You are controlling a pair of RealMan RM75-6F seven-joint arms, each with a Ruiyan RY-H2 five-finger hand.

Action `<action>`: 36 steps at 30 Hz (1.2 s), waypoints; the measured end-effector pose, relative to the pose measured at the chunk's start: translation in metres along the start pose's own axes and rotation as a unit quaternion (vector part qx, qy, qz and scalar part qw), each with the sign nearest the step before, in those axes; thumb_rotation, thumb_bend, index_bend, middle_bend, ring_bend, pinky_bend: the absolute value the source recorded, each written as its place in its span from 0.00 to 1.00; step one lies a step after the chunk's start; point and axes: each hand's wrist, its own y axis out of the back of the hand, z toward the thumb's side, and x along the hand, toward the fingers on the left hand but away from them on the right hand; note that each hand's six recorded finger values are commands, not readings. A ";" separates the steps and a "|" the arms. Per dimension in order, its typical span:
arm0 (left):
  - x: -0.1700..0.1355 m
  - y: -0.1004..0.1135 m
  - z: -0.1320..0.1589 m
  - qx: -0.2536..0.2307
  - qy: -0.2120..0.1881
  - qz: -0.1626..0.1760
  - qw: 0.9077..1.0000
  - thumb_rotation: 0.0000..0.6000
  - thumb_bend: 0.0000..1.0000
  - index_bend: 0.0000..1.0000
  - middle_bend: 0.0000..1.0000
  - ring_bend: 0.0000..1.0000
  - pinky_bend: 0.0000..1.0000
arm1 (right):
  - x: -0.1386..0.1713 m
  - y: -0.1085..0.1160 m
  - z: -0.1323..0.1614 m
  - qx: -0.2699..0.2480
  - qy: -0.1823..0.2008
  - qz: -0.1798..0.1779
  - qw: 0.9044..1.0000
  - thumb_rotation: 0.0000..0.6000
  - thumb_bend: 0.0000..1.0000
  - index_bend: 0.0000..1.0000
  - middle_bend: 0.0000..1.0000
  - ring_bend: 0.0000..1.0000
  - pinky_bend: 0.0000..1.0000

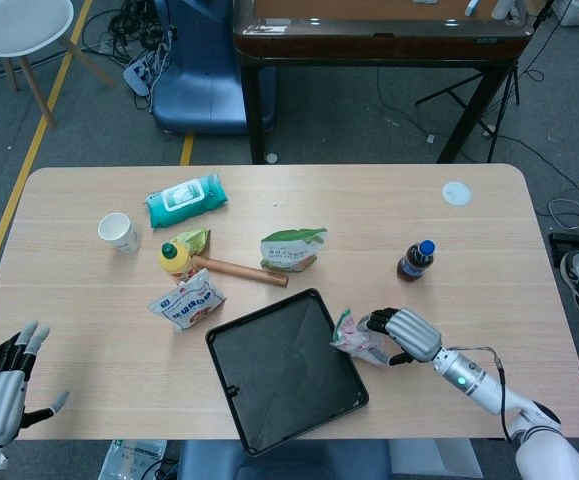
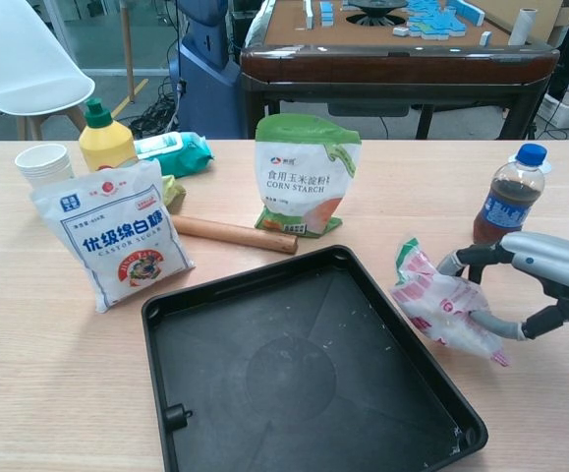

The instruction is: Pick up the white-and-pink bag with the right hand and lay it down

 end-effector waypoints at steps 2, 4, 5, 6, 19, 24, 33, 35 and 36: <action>0.000 0.000 0.000 0.000 0.000 0.000 1.000 1.00 0.18 0.08 0.01 0.00 0.05 | 0.001 -0.002 0.001 0.002 0.002 0.004 1.000 1.00 0.48 0.34 0.33 0.29 0.35; 0.000 0.000 0.001 0.000 0.000 0.000 1.000 1.00 0.18 0.08 0.01 0.00 0.05 | 0.001 -0.002 0.001 0.006 0.002 0.006 1.000 1.00 0.48 0.30 0.32 0.26 0.29; 0.000 0.000 0.001 0.001 0.000 0.000 1.000 1.00 0.18 0.08 0.01 0.00 0.05 | 0.001 -0.001 0.001 0.007 0.002 0.005 1.000 1.00 0.47 0.29 0.32 0.26 0.28; 0.000 0.000 0.001 0.001 0.000 0.000 1.000 1.00 0.18 0.08 0.01 0.00 0.05 | 0.002 -0.001 0.000 0.008 0.001 0.005 1.000 1.00 0.43 0.27 0.30 0.24 0.26; 0.000 0.002 0.002 0.000 -0.003 0.002 1.000 1.00 0.18 0.08 0.01 0.00 0.05 | 0.006 0.003 0.000 0.006 -0.003 -0.005 1.000 1.00 0.05 0.13 0.20 0.15 0.15; 0.001 0.002 0.003 -0.001 -0.006 0.002 1.000 1.00 0.18 0.08 0.01 0.00 0.05 | 0.011 0.016 0.004 0.007 0.006 -0.029 1.000 1.00 0.04 0.12 0.20 0.15 0.15; 0.005 0.008 0.002 0.006 -0.008 0.007 1.000 1.00 0.18 0.08 0.01 0.00 0.05 | 0.028 0.054 0.014 0.013 0.023 -0.098 0.995 1.00 0.07 0.13 0.24 0.15 0.15; 0.007 0.010 0.001 0.009 -0.007 0.008 1.000 1.00 0.18 0.08 0.01 0.00 0.05 | 0.033 0.062 0.016 0.022 0.020 -0.111 0.993 1.00 0.10 0.15 0.29 0.17 0.18; 0.008 0.010 0.000 0.010 -0.007 0.008 1.000 1.00 0.18 0.08 0.01 0.00 0.05 | 0.037 0.067 0.016 0.030 0.015 -0.119 0.992 1.00 0.11 0.17 0.31 0.18 0.20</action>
